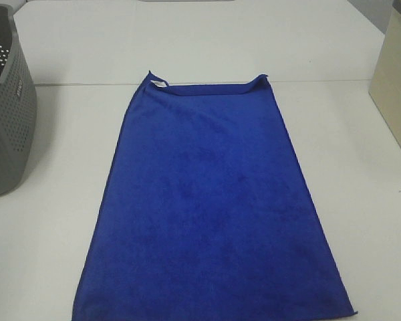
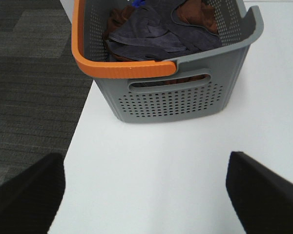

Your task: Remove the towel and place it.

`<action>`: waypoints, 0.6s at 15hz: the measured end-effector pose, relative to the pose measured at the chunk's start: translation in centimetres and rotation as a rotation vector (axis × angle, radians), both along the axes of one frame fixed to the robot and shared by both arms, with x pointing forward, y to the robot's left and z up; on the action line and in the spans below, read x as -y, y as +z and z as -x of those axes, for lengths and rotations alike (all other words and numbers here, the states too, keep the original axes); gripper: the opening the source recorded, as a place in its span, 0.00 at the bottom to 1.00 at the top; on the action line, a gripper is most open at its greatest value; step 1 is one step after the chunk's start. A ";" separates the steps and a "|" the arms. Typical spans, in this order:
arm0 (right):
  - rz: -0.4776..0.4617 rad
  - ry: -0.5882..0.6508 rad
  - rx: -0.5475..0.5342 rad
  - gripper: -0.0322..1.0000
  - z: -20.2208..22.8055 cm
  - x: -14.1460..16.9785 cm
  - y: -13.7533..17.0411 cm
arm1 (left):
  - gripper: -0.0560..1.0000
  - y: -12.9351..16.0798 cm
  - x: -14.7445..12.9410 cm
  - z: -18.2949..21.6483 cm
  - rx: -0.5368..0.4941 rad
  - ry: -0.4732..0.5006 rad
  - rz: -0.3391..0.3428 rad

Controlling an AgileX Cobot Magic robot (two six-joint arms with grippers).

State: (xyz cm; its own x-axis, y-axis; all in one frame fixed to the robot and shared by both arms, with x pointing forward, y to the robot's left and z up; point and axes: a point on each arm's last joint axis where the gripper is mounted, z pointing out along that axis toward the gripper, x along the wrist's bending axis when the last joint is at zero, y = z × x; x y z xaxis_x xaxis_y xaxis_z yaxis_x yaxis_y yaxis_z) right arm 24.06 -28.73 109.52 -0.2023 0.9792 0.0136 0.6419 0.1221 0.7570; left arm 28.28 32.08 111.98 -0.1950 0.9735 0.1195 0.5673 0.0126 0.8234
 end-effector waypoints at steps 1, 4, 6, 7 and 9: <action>0.005 0.005 0.020 0.85 0.5 0.0 -0.9 | 0.83 -0.9 0.3 1.4 0.041 -0.026 0.003; 0.006 0.016 0.074 0.84 1.4 0.0 -3.2 | 0.83 -2.5 1.1 4.6 0.167 -0.095 0.026; 0.002 0.015 0.094 0.84 1.6 0.0 -4.6 | 0.83 -3.8 1.5 5.8 0.218 -0.130 0.044; -0.003 0.012 0.138 0.84 1.6 0.0 -4.5 | 0.83 -4.9 1.6 5.7 0.197 -0.139 0.031; -0.001 0.014 0.149 0.84 1.6 0.0 -4.8 | 0.83 -6.4 1.5 5.1 0.147 -0.142 0.030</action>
State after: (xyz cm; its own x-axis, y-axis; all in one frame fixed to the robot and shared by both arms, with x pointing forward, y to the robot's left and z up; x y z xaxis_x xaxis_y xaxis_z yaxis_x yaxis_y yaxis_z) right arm 22.48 -28.76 104.75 -0.2154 0.9764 -0.0167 0.5206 0.1292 0.8439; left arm 23.20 30.55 105.57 -0.0687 0.9951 0.0704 0.4389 -0.0332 0.8979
